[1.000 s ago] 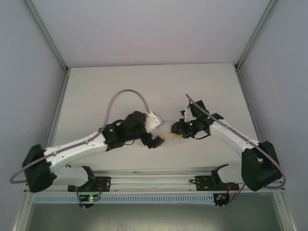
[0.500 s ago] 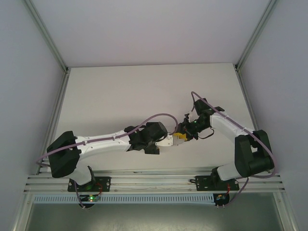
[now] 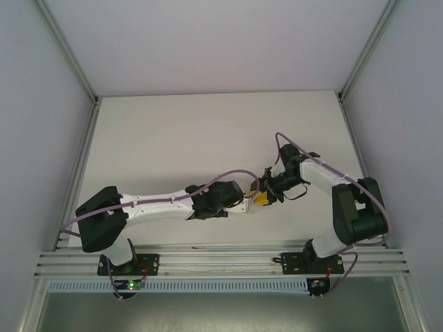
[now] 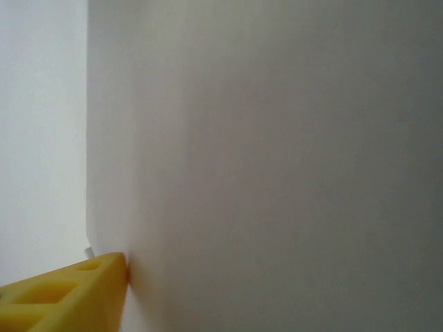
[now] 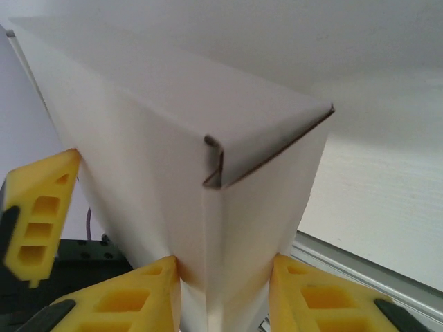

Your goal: Assemble paper box

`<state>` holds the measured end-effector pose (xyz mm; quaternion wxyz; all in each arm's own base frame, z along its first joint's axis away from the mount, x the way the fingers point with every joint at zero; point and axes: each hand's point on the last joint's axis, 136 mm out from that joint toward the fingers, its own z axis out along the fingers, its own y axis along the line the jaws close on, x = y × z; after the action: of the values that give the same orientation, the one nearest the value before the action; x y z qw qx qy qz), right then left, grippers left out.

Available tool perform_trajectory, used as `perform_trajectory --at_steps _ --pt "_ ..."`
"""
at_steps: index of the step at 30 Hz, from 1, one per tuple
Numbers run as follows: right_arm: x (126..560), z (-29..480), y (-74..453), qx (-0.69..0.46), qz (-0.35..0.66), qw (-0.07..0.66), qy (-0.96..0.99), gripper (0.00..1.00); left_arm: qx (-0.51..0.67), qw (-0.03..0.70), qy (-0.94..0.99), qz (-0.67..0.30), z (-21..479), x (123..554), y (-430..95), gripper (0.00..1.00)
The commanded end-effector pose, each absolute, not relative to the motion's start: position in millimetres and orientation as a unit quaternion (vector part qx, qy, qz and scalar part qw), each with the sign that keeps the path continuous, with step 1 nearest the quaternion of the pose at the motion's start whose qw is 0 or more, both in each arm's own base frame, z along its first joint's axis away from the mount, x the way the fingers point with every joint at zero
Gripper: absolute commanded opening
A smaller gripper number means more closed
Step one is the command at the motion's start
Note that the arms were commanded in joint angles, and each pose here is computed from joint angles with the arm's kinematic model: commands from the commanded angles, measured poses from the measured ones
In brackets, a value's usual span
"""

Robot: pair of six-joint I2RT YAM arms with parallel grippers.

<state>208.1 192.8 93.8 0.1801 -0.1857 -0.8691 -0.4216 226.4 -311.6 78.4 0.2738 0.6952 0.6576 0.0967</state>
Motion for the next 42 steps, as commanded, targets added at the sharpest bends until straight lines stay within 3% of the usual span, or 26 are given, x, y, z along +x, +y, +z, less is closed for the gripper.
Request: perform_trajectory --at_steps 1,5,7,8,9,10,15,18,23,28,30,34,42 --pt "198 103 200 -0.194 -0.443 0.214 -0.849 0.35 0.695 0.301 0.647 0.092 83 227 -326 0.59" --pt "198 104 199 -0.191 -0.441 0.209 -0.852 0.4 0.69 0.319 0.643 0.094 89 232 -331 0.41" --pt "198 103 198 -0.19 -0.438 0.206 -0.854 0.47 0.694 0.318 0.639 0.096 88 231 -330 0.41" --pt "197 104 197 -0.188 -0.437 0.206 -0.855 0.58 0.693 0.316 0.641 0.094 89 231 -330 0.4" --pt "197 102 195 -0.187 -0.432 0.202 -0.859 0.91 0.693 0.314 0.642 0.093 89 230 -330 0.39" --pt "197 102 192 -0.186 -0.428 0.198 -0.862 0.98 0.694 0.31 0.643 0.092 89 229 -329 0.39" --pt "210 110 172 -0.187 -0.415 0.128 -0.881 0.98 0.697 0.29 0.648 0.096 84 228 -323 0.39" --pt "222 125 146 -0.166 -0.37 0.029 -0.914 0.98 0.689 0.261 0.671 0.088 84 226 -317 0.37" --pt "257 179 93 -0.156 -0.285 -0.227 -0.918 0.98 0.684 0.202 0.7 -0.017 97 204 -315 0.37" --pt "269 277 102 -0.033 -0.356 -0.494 -0.792 0.98 0.661 0.127 0.728 -0.134 120 186 -311 0.39" --pt "257 304 112 0.032 -0.381 -0.564 -0.732 0.98 0.635 0.098 0.752 -0.149 122 191 -302 0.4" --pt "230 300 140 0.146 -0.4 -0.572 -0.701 0.98 0.585 0.012 0.788 -0.191 120 194 -286 0.41" --pt "216 225 207 0.325 -0.344 -0.482 -0.737 0.92 0.568 -0.099 0.787 -0.221 107 191 -275 0.48"
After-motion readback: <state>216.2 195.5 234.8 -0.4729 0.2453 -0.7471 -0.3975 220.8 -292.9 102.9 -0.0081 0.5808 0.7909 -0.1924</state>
